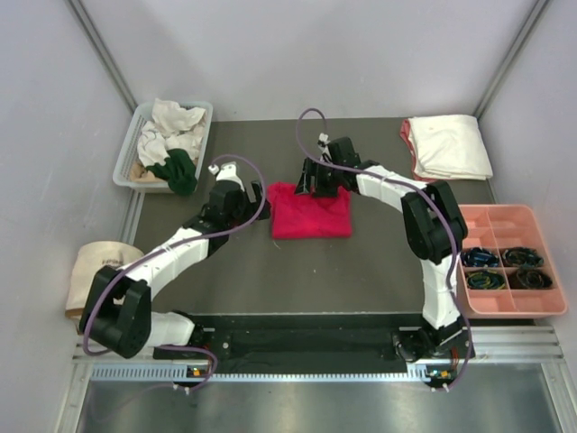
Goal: Fold and stack the t-shirts
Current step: Smooth out wrinkles on the folded tshirt, then put the neatly folded tshirt into the corner of the board with the right arm
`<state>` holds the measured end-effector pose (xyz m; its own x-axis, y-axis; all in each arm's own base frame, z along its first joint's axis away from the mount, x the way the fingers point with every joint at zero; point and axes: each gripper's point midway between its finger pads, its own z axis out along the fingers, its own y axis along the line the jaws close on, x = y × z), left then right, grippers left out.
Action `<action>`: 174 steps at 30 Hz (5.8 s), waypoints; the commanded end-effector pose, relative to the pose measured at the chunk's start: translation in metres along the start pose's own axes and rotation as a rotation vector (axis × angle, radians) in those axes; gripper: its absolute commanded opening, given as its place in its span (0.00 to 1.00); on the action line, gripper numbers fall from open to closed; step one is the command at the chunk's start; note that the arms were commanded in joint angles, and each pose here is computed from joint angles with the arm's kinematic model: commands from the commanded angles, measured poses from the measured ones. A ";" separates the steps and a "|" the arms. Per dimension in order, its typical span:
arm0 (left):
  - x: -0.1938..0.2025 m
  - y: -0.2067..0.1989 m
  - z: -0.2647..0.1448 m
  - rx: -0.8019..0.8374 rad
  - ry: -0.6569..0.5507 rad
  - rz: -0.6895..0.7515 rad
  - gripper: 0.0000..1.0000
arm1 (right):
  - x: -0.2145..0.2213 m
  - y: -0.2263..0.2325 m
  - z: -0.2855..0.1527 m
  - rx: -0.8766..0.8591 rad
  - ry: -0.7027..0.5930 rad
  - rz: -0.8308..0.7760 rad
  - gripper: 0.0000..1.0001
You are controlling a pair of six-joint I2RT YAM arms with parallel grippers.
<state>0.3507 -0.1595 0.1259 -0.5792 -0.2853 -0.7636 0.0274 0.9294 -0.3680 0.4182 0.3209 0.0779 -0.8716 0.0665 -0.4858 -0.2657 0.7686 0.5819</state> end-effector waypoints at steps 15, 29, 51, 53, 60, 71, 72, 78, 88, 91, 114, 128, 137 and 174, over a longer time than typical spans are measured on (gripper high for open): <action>-0.011 -0.008 -0.022 0.040 -0.035 -0.004 0.99 | -0.112 -0.006 -0.052 0.243 -0.322 -0.201 0.72; -0.029 -0.102 0.030 0.394 -0.029 -0.030 0.99 | -0.032 0.003 -0.095 0.098 -0.285 -0.108 0.74; 0.072 -0.094 0.059 0.395 0.192 -0.082 0.99 | -0.038 -0.070 -0.030 0.161 -0.210 -0.011 0.74; 0.078 -0.090 0.058 0.385 0.205 -0.081 0.99 | -0.039 -0.080 -0.026 0.195 -0.207 -0.013 0.74; 0.082 -0.077 0.051 0.345 0.210 -0.048 0.99 | -0.051 -0.092 -0.043 0.287 -0.242 -0.036 0.74; -0.029 -0.121 0.020 0.374 0.003 0.065 0.99 | -0.037 -0.047 -0.142 0.269 -0.332 -0.034 0.75; -0.038 -0.124 0.021 0.373 -0.023 0.072 0.99 | -0.036 -0.035 -0.159 0.237 -0.367 -0.035 0.74; -0.069 -0.145 0.055 0.402 -0.078 0.126 0.99 | 0.045 -0.025 -0.163 0.196 -0.287 0.013 0.74; -0.053 -0.164 0.142 0.443 -0.025 0.185 0.99 | 0.114 0.003 -0.152 0.067 -0.235 0.045 0.75; -0.038 -0.155 0.160 0.431 0.007 0.173 0.99 | 0.117 0.003 -0.144 0.062 -0.224 0.029 0.75; 0.007 -0.063 0.194 0.277 0.124 0.098 0.99 | 0.118 -0.009 -0.061 0.080 -0.087 0.014 0.75; 0.082 -0.015 0.155 0.169 0.272 0.006 0.99 | 0.099 -0.044 -0.038 0.262 -0.094 0.004 0.76; 0.117 0.018 0.108 0.062 0.320 -0.070 0.99 | 0.081 -0.072 -0.031 0.367 -0.088 0.046 0.77; 0.039 -0.013 -0.014 -0.077 0.055 0.062 0.99 | -0.044 -0.081 -0.065 0.134 -0.147 -0.009 0.89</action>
<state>0.2964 -0.1918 0.0879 -0.6837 -0.2246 -0.6943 0.0251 0.9437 -0.3299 0.4258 0.2023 0.0696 -0.8096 0.1079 -0.5770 -0.1204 0.9315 0.3431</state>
